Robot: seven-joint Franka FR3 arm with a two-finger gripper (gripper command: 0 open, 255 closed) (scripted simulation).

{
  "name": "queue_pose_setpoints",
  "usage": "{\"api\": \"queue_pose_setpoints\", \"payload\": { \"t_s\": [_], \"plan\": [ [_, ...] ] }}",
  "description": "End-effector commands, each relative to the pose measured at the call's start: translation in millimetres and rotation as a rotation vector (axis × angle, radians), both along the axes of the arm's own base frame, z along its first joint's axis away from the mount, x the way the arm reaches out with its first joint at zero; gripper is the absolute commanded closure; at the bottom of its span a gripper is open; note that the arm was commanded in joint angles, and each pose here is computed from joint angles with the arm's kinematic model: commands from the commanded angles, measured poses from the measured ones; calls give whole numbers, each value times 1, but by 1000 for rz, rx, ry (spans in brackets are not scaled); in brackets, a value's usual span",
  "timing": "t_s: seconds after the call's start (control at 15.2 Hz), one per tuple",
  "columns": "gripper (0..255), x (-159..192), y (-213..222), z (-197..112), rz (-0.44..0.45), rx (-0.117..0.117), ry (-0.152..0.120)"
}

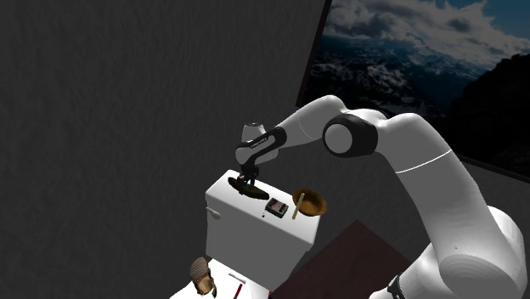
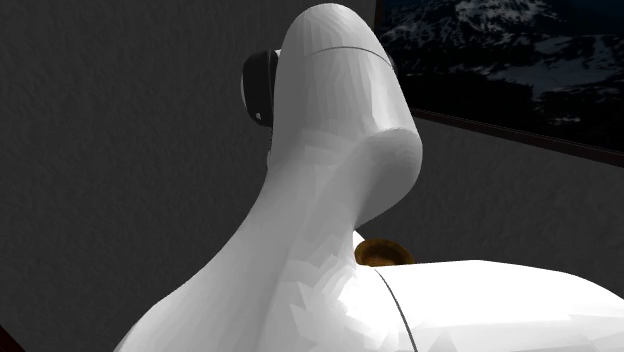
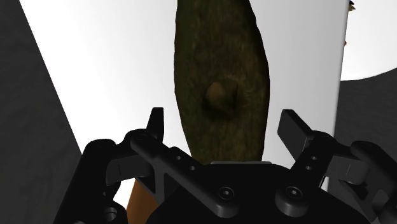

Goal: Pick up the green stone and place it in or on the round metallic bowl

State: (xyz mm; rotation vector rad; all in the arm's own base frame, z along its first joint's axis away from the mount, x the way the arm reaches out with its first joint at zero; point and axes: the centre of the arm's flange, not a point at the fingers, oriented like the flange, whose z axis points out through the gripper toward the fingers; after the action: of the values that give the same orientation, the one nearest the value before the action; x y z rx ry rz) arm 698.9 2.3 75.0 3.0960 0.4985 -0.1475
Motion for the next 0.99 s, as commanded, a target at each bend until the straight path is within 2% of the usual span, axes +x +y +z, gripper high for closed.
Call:
{"api": "queue_pose_setpoints", "payload": {
  "t_s": [0.0, 0.07, 0.66, 0.92],
  "plan": [
    [0, 0, 0, 0, 0, 0, 0],
    [255, 0, 0, 0, 0, 0, 0],
    [255, 0, 0, 0, 0, 0, 0],
    [255, 0, 0, 21, 0, 0, 0]
  ]
}}
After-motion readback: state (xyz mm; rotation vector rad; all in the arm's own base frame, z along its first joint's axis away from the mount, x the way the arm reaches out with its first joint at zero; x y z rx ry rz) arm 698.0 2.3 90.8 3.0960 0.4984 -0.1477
